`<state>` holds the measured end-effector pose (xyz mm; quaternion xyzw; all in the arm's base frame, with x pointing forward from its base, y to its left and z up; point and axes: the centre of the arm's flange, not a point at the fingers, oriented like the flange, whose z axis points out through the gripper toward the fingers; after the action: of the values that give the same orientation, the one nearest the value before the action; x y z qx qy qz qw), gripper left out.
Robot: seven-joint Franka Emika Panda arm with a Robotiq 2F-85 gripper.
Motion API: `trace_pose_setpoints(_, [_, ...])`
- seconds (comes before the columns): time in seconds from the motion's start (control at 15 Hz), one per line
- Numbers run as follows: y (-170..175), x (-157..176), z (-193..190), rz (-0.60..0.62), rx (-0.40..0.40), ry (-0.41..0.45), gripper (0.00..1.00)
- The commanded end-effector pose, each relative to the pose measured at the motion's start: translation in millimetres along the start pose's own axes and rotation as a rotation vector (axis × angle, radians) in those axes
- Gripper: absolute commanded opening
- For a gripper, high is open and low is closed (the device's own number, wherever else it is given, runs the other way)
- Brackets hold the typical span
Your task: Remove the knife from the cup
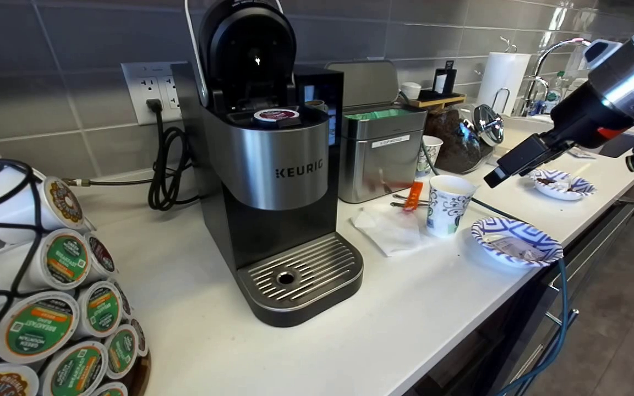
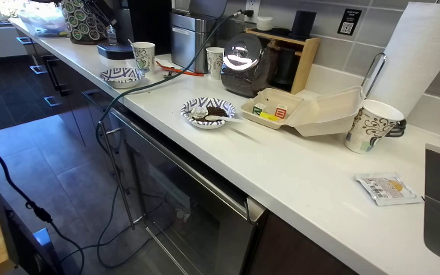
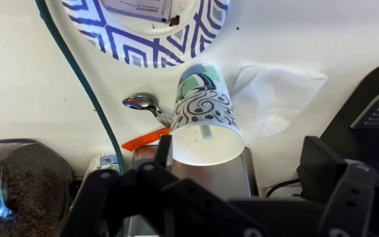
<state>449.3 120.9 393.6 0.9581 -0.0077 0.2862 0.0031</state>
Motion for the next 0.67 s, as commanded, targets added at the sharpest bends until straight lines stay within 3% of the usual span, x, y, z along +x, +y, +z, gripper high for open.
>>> trace_pose_setpoints(0.0, [-1, 1, 0, 0.002, 0.000, -0.002, 1.00])
trace_pose_setpoints(0.6, [8, 11, 35, 0.030, 0.013, -0.055, 1.00])
